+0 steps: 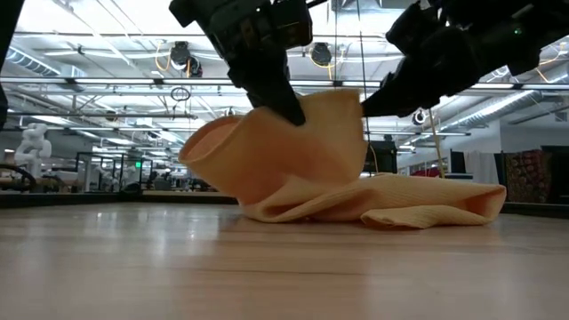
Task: Roll towel
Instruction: Roll the yellow towel
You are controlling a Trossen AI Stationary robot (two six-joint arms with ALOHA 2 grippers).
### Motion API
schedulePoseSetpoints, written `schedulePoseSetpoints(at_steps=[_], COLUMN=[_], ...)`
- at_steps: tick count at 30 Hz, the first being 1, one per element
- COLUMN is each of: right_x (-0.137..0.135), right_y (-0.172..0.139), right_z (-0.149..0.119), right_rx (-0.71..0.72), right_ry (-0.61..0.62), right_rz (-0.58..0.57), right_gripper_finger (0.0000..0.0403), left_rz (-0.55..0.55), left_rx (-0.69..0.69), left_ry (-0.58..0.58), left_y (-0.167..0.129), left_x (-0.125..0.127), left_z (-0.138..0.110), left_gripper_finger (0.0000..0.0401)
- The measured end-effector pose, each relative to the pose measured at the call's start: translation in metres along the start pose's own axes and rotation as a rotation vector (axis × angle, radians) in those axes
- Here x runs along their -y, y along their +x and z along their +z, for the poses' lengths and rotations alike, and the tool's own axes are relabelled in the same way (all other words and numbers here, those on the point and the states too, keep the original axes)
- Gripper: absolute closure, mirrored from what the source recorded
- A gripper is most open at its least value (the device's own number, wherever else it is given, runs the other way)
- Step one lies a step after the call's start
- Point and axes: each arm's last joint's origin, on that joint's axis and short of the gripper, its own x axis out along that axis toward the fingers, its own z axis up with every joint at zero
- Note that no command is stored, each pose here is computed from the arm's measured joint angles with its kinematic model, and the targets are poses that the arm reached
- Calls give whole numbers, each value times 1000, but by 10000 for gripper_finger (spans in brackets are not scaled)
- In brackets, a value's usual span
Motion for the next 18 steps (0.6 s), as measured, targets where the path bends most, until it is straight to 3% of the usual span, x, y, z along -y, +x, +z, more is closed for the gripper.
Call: schedulePoseSetpoints(at_steps=[9, 18], right_x=[-4, -4], right_y=[2, 7], right_z=[1, 3], right_rx=[20, 71], right_ry=[-134, -289], right_rz=[80, 71], right_gripper_finger=[289, 289], left_rz=[4, 6], left_rx=[-11, -23], left_ry=[45, 123], left_y=[0, 0], left_x=[0, -1], left_z=[-1, -2], left_gripper_finger=[393, 393])
